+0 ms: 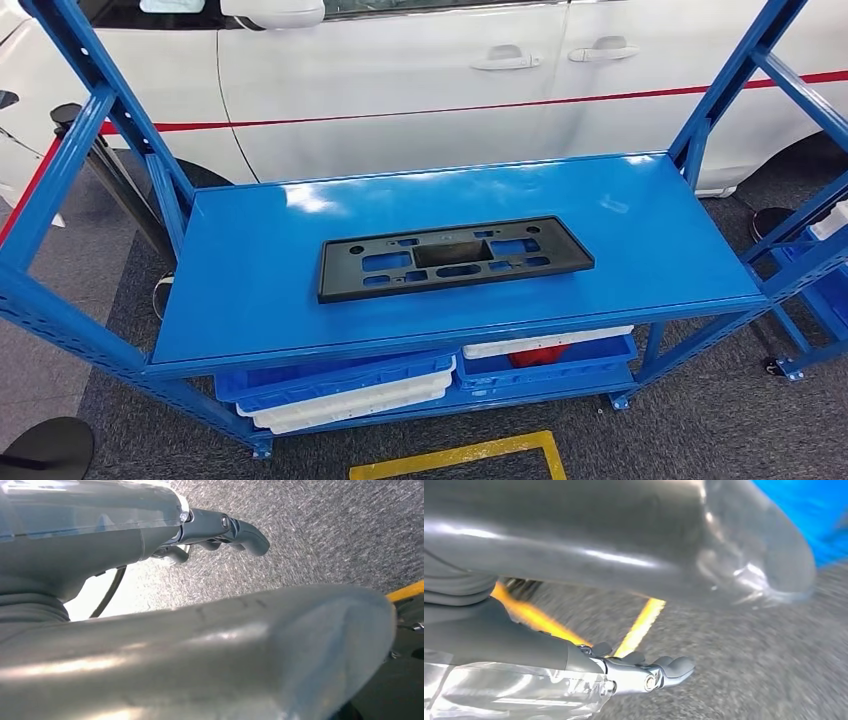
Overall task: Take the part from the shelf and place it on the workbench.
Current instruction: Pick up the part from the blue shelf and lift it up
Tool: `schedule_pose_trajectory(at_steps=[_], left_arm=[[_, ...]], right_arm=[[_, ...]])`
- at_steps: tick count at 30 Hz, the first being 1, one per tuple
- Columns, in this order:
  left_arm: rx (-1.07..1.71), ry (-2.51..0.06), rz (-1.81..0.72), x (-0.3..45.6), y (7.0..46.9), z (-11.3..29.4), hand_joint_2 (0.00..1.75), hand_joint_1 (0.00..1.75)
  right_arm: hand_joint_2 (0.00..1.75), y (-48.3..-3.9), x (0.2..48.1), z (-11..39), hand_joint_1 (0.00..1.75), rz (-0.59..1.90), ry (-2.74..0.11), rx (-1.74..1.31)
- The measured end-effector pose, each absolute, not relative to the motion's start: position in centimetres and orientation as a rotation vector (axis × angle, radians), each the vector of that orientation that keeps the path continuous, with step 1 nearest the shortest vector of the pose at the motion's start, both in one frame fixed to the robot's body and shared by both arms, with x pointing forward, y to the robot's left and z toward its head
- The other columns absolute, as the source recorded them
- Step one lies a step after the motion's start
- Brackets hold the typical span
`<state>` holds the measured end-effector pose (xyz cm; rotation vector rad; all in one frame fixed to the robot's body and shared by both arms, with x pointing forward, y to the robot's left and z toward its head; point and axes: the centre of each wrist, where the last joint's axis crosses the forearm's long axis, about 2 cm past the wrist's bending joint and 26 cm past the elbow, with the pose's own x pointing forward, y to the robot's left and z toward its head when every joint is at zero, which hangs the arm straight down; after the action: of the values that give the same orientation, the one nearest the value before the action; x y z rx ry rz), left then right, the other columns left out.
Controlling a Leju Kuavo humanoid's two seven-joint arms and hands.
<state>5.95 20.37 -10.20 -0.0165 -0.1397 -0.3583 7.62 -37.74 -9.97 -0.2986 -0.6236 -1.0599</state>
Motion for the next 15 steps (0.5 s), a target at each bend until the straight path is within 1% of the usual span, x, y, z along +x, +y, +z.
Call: schedule_pose_trajectory(at_steps=[5, 10, 15], left_arm=[[-0.019, -0.144, -0.359, 6.0, 20.2, -10.2, 0.0, 0.0], [-0.024, -0.144, -0.36, 6.0, 20.1, -10.2, 0.0, 0.0], [-0.027, -0.145, -0.359, 6.0, 20.0, -10.1, 0.0, 0.0]], right_arm=[[0.0, -39.0, 7.5, -9.8, 0.0, -1.185, -0.695, -0.298], [0.0, -40.1, 7.5, -9.5, 0.0, -1.345, -0.844, -0.231], [0.0, -41.3, 7.9, -9.0, 0.0, -1.407, -0.953, -0.175]])
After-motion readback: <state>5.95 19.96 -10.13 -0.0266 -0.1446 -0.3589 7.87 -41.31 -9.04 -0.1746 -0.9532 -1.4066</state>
